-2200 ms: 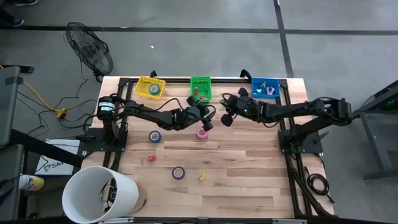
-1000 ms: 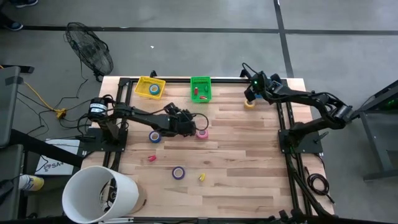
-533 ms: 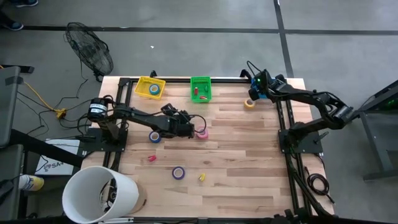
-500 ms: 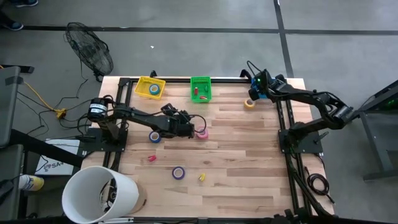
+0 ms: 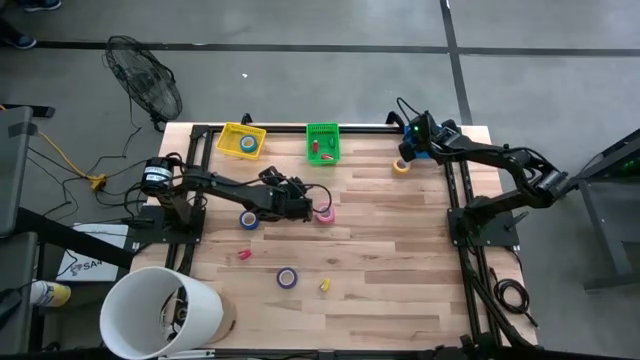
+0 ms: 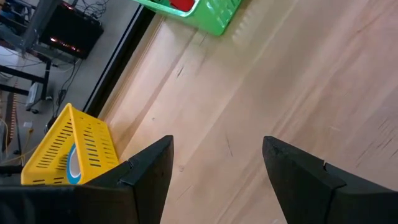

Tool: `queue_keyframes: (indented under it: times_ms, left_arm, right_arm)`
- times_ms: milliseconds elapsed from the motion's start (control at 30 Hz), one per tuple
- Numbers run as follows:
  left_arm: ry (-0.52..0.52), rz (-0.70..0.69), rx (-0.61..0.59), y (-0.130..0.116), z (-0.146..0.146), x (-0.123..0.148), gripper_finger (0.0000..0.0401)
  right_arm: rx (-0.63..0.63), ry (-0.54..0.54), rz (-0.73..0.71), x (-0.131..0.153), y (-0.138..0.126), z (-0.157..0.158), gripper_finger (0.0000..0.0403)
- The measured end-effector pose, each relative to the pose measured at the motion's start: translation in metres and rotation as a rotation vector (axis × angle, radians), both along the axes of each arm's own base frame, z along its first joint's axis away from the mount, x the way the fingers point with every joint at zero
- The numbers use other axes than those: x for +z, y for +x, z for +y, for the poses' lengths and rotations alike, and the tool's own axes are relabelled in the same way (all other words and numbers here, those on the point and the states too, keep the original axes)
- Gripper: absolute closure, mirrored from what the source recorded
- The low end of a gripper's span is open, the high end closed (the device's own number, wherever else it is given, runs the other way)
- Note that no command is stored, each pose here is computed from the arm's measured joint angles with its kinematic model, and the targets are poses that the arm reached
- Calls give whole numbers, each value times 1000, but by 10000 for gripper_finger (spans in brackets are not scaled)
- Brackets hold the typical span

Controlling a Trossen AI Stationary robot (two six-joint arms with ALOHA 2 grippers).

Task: Pick and place Stapler, Stapler remover, tape
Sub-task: Put the blue tape into the yellow basket

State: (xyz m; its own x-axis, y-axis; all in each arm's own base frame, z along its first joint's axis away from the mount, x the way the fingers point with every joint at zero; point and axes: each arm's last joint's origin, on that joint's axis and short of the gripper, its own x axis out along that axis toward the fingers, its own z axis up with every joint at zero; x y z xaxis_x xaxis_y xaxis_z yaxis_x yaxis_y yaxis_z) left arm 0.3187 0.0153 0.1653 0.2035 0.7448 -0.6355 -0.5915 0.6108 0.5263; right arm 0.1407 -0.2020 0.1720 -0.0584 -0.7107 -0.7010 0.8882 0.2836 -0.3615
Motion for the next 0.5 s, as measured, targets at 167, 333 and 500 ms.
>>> queue_keyframes:
  times_ms: [167,333,500]
  left_arm:
    - [-1,-1,0,0,0,0,160]
    - [-1,-1,0,0,0,0,160]
    - [1,5,-6,0,0,0,160]
  right_arm:
    - [8,0,-13,0,1,0,238]
    - [34,4,-47,1,3,-1,231]
    - [100,-2,-120,8,5,0,233]
